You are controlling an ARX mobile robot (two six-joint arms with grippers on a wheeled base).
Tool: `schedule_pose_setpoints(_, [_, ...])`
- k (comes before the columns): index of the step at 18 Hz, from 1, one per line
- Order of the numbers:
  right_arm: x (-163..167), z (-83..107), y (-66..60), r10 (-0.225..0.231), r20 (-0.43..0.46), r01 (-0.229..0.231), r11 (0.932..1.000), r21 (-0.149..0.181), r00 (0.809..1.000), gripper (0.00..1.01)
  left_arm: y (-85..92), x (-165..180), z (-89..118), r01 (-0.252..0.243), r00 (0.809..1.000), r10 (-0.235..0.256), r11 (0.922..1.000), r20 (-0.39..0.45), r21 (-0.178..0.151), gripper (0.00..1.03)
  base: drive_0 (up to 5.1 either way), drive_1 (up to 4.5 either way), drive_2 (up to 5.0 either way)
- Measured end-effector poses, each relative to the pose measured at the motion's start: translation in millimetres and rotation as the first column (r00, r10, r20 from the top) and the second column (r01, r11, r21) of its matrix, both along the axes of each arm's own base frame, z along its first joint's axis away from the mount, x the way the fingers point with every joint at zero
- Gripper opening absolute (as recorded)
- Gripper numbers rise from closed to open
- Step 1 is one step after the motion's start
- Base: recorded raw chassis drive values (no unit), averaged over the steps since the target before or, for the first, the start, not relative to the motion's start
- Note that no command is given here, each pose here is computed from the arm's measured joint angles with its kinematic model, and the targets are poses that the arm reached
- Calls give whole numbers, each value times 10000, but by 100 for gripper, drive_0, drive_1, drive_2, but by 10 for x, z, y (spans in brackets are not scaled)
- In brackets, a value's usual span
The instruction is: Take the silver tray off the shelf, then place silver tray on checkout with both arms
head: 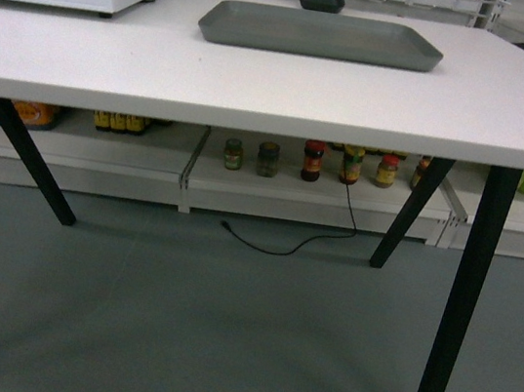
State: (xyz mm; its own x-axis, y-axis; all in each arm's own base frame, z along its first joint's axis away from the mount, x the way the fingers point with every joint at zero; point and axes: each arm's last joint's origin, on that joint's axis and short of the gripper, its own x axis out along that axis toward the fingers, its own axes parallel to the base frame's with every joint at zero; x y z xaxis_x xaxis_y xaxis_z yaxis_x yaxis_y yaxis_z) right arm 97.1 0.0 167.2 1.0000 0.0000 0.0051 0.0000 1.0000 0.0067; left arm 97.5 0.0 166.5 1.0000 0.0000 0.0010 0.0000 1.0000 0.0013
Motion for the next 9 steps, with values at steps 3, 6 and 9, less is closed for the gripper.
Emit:
schedule_pose_setpoints(3, [0, 0, 0, 4, -4, -4, 10000, -8, 10000, 98, 0, 0, 0, 0, 10000, 0, 10000, 0, 0, 98, 0, 0, 0])
schedule_pose_setpoints(6, [0, -1, 0, 0, -8, 0, 10000, -15, 10000, 98, 0, 0, 0, 4, 10000, -4, 10000, 0, -4, 98, 0, 0, 0])
schedule_pose_setpoints(9, [0, 1, 0, 4, 11, -4, 10000, -38, 10000, 98, 0, 0, 0, -4, 10000, 4, 10000, -4, -4, 98, 0, 0, 0])
